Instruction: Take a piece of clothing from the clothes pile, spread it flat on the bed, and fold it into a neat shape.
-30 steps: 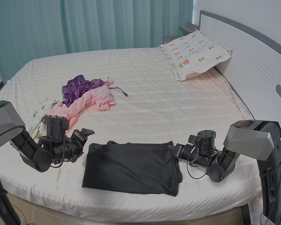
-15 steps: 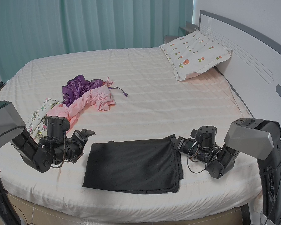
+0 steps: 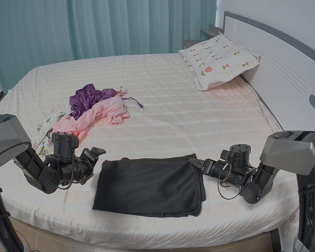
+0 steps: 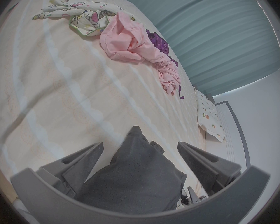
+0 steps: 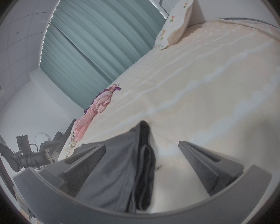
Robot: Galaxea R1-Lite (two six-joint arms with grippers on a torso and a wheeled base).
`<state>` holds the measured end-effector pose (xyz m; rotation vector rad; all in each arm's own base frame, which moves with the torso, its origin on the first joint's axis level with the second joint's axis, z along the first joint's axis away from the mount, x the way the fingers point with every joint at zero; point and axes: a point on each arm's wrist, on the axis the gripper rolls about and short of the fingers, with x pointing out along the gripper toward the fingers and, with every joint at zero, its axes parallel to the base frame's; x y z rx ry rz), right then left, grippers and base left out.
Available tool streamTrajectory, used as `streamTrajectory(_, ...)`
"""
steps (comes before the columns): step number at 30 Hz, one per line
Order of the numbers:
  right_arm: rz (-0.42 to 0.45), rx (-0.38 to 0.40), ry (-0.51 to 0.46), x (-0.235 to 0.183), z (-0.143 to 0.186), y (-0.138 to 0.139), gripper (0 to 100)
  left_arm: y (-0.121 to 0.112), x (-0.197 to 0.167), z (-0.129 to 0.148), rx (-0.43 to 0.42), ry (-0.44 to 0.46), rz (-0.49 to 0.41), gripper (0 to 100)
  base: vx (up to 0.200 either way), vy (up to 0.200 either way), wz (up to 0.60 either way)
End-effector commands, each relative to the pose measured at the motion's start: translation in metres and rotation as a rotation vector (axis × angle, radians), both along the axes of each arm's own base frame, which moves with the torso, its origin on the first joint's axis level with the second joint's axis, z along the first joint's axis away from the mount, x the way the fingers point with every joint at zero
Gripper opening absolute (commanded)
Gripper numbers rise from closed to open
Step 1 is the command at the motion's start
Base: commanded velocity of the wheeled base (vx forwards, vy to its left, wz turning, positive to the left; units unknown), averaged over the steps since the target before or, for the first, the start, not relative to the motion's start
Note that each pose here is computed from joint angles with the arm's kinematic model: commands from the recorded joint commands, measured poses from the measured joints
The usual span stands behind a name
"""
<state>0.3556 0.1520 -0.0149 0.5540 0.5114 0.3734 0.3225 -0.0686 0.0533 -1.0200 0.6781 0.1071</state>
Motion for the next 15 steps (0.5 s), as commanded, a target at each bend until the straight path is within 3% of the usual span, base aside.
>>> streamTrajectory(1, 0.024, -0.003, 0.034, -0.03, 0.017, -0.012, 100, 0.0, -0.002, -0.004, 0.002, 0.016, 0.0, 100, 0.0, 0.0, 0.0)
streamTrajectory(8, 0.137, -0.01, 0.131, -0.083, 0.028, -0.016, 100, 0.001, -0.005, -0.007, 0.007, 0.028, 0.0, 100, 0.0, 0.0, 0.0)
streamTrajectory(15, 0.189, -0.014, 0.194, -0.102, 0.02, -0.004, 100, 0.001, -0.005, -0.006, 0.007, 0.026, 0.001, 100, 0.0, 0.0, 0.0)
